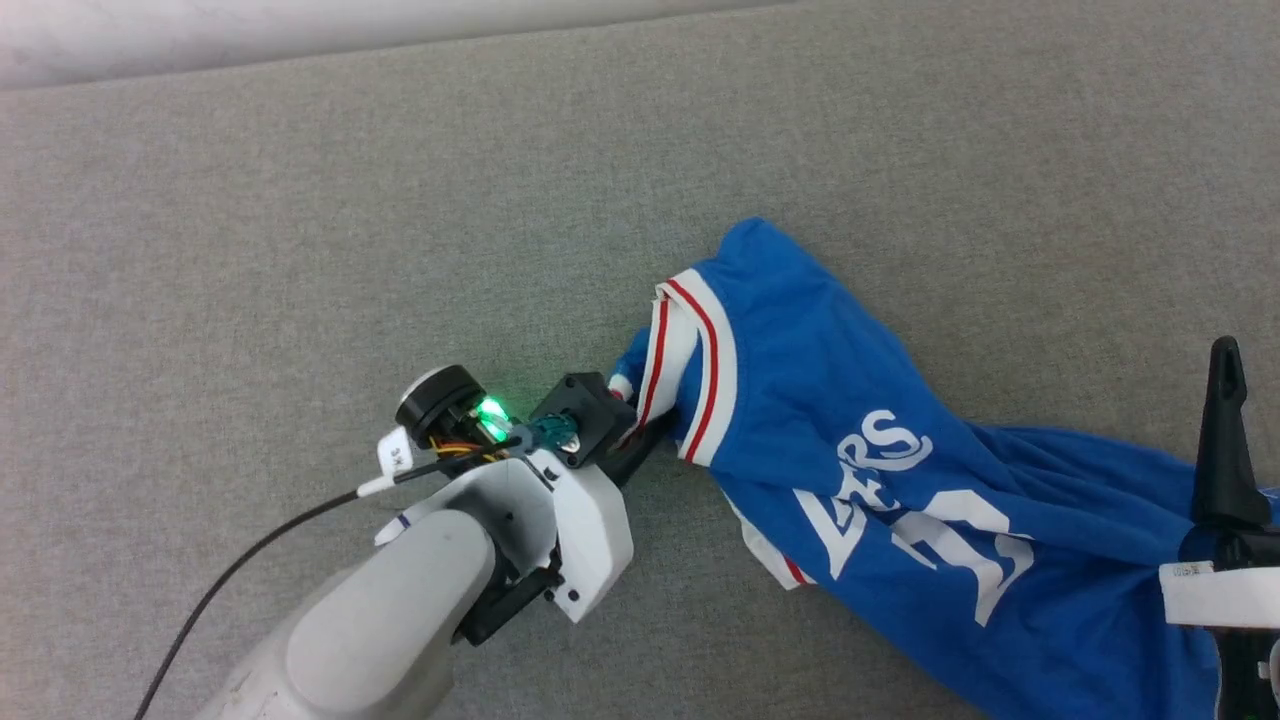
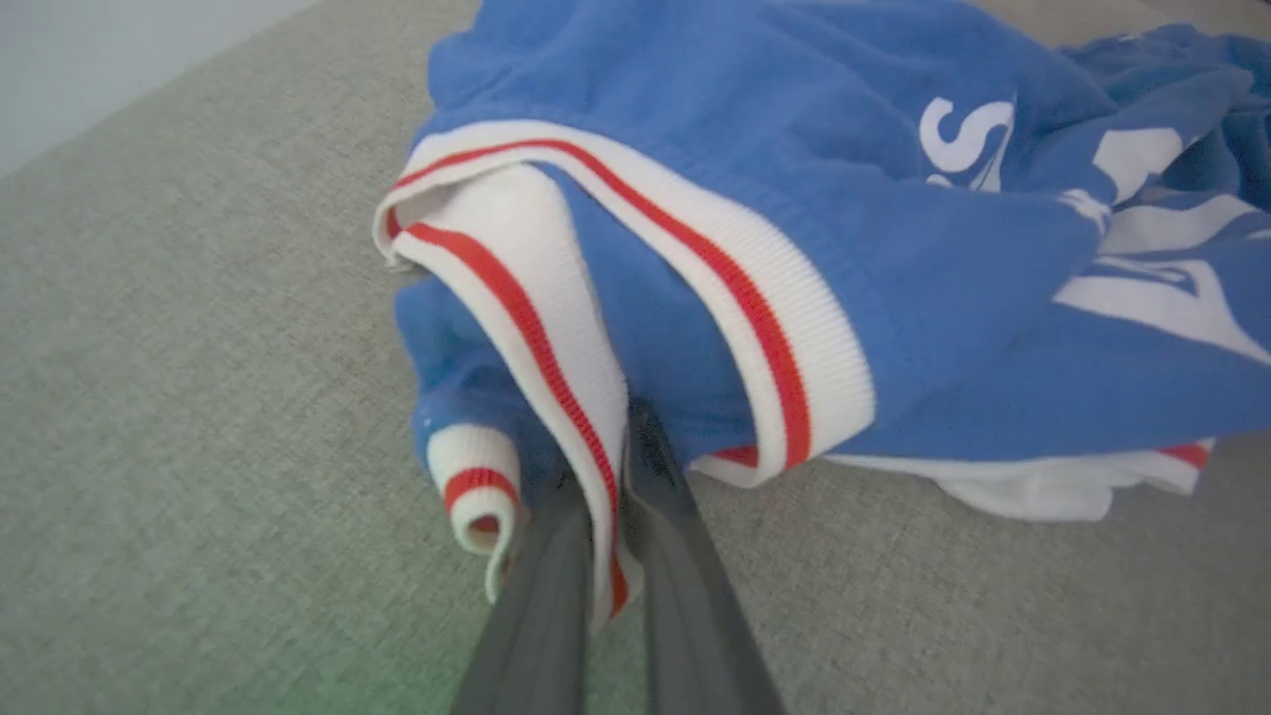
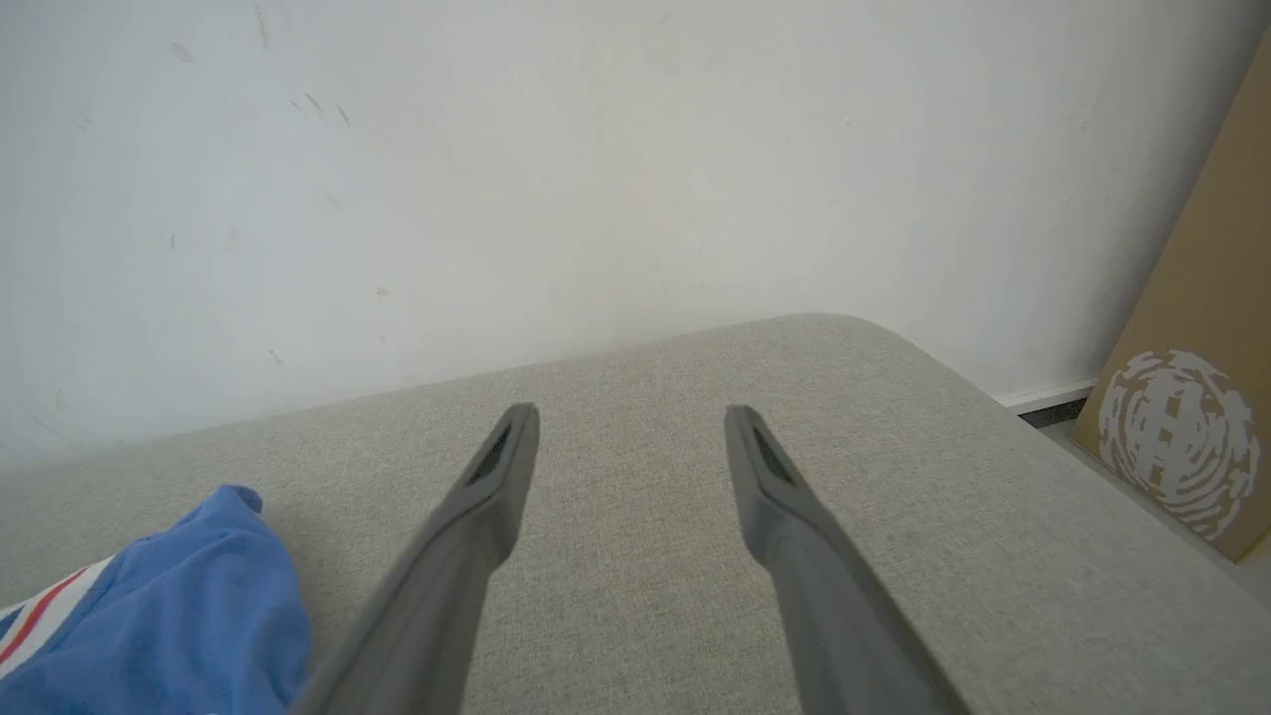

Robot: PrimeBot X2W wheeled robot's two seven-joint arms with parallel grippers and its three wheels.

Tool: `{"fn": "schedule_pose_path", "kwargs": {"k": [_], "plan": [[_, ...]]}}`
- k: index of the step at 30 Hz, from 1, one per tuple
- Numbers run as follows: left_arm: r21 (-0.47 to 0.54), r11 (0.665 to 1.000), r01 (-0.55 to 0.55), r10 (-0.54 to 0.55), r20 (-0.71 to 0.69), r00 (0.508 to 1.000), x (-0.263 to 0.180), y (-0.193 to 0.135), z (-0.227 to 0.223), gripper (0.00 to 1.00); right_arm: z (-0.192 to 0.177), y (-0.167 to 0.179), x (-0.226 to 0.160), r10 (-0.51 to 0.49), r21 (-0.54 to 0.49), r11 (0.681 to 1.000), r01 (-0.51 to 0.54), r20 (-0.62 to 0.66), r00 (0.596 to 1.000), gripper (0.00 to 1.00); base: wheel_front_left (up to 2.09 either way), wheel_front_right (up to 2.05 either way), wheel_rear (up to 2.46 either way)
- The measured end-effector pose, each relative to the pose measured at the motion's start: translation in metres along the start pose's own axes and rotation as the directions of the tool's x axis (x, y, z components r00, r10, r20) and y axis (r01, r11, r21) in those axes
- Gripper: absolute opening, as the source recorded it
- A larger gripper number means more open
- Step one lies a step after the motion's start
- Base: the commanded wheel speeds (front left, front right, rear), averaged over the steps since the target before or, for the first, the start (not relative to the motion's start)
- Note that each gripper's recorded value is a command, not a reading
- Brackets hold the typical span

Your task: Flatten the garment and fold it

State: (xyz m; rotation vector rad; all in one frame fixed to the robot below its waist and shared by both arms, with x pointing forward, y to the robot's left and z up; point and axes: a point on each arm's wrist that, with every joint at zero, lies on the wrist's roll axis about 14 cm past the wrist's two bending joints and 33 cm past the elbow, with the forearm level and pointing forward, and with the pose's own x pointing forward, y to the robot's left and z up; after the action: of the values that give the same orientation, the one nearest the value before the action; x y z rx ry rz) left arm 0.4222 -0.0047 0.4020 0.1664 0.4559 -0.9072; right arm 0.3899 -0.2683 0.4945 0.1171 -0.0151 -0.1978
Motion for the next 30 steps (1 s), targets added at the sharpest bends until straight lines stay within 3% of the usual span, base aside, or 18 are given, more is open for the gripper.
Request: {"fn": "schedule_pose_path", "kwargs": {"k": [6, 13, 19, 20, 22, 23, 27, 30], "plan": [[-0.061, 0.997, -0.044, 0.054, 0.171, 0.984, -0.008, 0.020, 0.047, 0.00, 0.005, 0.001, -0.001, 0.002, 0.012, 1.000, -0.002, 0.018, 1.000, 1.00, 0.00, 0.00, 0.00], [0.039, 0.981, -0.189, 0.159, 0.391, 0.906, -0.019, 0.079, 0.154, 0.00, 0.001, 0.000, 0.000, -0.002, 0.014, 1.000, 0.002, 0.006, 1.000, 1.00, 0.00, 0.00, 0.00], [0.027, 0.979, -0.200, 0.178, 0.347, 0.921, 0.026, 0.091, 0.154, 0.00, -0.012, 0.002, 0.005, 0.001, 0.018, 1.000, -0.001, -0.027, 1.000, 1.00, 0.00, 0.00, 0.00], [0.019, 0.982, -0.189, 0.173, 0.322, 0.931, 0.036, 0.089, 0.145, 0.18, -0.014, 0.003, 0.006, 0.002, 0.019, 1.000, -0.001, -0.031, 1.000, 1.00, 0.00, 0.00, 0.00], [-0.011, 0.985, -0.170, 0.167, 0.273, 0.947, 0.054, 0.084, 0.125, 0.81, -0.016, 0.003, 0.007, 0.002, 0.022, 1.000, -0.001, -0.035, 0.999, 1.00, 0.00, 0.00, 0.00], [-0.021, 0.987, -0.159, 0.159, 0.252, 0.955, 0.062, 0.080, 0.116, 1.00, -0.017, 0.003, 0.008, -0.001, 0.020, 1.000, 0.001, -0.034, 0.999, 1.00, 0.00, 0.00, 0.00], [-0.074, 0.990, -0.118, 0.131, 0.219, 0.967, 0.085, 0.064, 0.093, 1.00, -0.024, -0.004, 0.008, -0.020, 0.011, 1.000, 0.020, -0.053, 0.998, 1.00, 0.00, 0.00, 0.00], [-0.104, 0.989, -0.105, 0.130, 0.269, 0.954, 0.088, 0.058, 0.098, 1.00, -0.026, -0.005, 0.008, -0.024, 0.010, 1.000, 0.024, -0.055, 0.998, 1.00, 0.00, 0.00, 0.00]]}}
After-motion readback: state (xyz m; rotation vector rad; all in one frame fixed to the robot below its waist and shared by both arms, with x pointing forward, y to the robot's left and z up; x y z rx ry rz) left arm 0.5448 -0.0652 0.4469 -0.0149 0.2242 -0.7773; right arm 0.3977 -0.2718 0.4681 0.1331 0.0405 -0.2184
